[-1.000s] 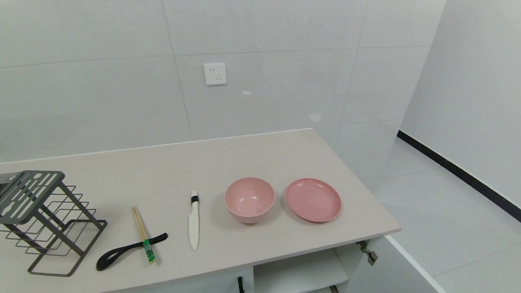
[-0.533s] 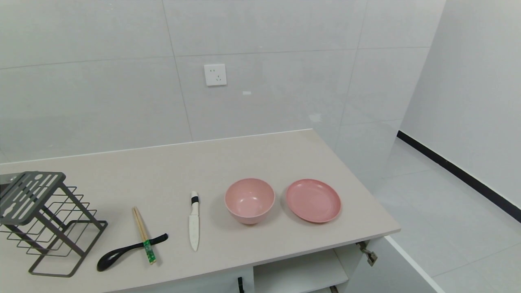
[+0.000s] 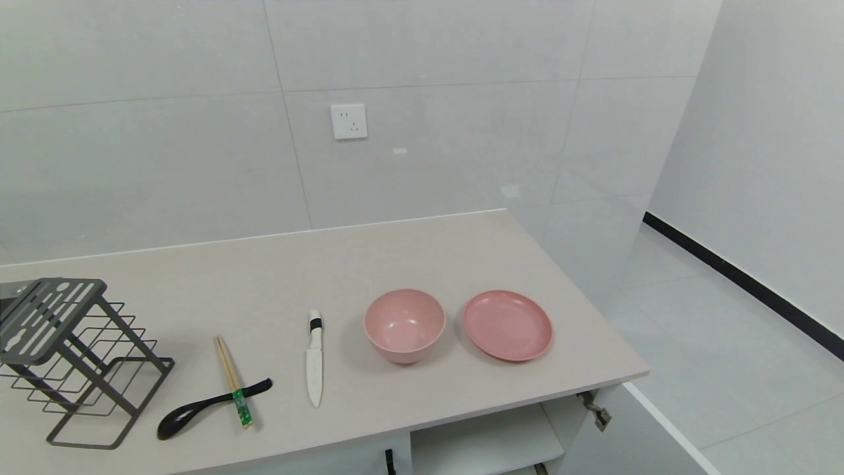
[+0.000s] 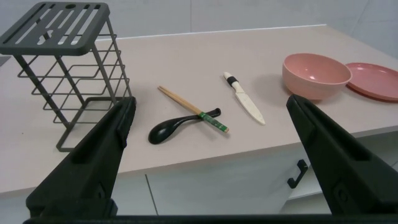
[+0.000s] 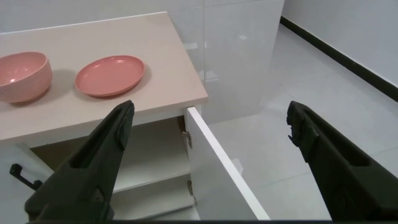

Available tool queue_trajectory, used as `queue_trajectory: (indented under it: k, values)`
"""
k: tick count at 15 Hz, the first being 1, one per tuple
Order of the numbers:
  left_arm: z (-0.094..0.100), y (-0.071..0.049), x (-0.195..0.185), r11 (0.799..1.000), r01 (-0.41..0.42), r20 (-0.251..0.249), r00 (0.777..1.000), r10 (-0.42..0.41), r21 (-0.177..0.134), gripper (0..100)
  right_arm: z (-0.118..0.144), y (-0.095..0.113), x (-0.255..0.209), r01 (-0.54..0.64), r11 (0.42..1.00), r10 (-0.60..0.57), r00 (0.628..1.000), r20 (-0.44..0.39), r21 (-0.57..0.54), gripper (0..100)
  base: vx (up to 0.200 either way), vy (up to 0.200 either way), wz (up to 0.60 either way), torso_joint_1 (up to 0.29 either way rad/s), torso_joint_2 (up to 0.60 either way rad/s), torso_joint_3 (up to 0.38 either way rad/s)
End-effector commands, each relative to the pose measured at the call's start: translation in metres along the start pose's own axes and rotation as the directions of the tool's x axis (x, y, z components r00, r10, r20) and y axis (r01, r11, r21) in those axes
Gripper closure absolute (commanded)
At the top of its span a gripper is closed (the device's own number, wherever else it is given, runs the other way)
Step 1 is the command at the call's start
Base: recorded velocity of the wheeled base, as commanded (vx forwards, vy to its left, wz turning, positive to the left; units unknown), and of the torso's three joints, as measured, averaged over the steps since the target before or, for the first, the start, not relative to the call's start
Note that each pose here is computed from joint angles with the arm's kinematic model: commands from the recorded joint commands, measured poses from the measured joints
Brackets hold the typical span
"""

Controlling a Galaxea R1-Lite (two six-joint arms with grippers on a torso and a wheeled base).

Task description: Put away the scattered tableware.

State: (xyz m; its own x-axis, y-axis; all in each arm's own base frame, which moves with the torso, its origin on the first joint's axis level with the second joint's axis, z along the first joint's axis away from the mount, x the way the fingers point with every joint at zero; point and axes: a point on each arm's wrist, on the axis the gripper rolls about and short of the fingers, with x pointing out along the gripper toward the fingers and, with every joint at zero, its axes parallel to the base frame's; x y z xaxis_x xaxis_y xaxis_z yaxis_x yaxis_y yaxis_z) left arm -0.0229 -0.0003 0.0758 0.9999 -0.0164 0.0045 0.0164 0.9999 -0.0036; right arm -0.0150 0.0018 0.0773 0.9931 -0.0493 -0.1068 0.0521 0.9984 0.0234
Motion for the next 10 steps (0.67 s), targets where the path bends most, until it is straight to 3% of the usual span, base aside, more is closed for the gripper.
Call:
queue_trajectory:
  k: [1, 2, 4, 7, 9, 10]
  values:
    - [0.0, 0.0, 0.0, 1.0, -0.001, 0.0, 1.0, 0.001, 0.001, 0, 0.0, 0.0, 0.0, -0.001, 1.0, 0.001, 1.0, -0.003, -0.002, 0, 0.0, 0.0, 0.0, 0.0, 0.0, 0.0]
    - [0.0, 0.0, 0.0, 1.0, -0.001, 0.0, 1.0, 0.001, 0.002, 0, 0.0, 0.0, 0.0, 0.007, 1.0, -0.007, 1.0, 0.003, -0.008, 0, 0.0, 0.0, 0.0, 0.0, 0.0, 0.0]
    - [0.0, 0.0, 0.0, 1.0, -0.003, 0.0, 1.0, 0.003, 0.001, 0, 0.011, 0.0, 0.0, 0.011, 1.0, -0.009, 0.995, 0.104, -0.012, 0, 0.0, 0.0, 0.0, 0.0, 0.0, 0.0]
    - [0.0, 0.0, 0.0, 1.0, -0.001, -0.001, 1.0, 0.001, 0.004, 0, 0.034, 0.001, -0.006, 0.006, 1.0, 0.002, 0.942, 0.335, -0.022, 0, 0.0, 0.0, 0.0, 0.0, 0.0, 0.0]
    - [0.0, 0.0, 0.0, 1.0, -0.001, -0.001, 1.0, 0.001, 0.004, 0, 0.042, 0.003, -0.009, -0.074, 0.997, 0.08, 0.934, 0.347, -0.031, 0, 0.0, 0.0, 0.0, 0.0, 0.0, 0.0]
    - [0.0, 0.0, 0.0, 1.0, -0.001, -0.001, 1.0, 0.001, 0.004, 0, 0.05, 0.005, -0.011, -0.191, 0.981, 0.187, 0.931, 0.314, -0.019, 0, 0.0, 0.0, 0.0, 0.0, 0.0, 0.0]
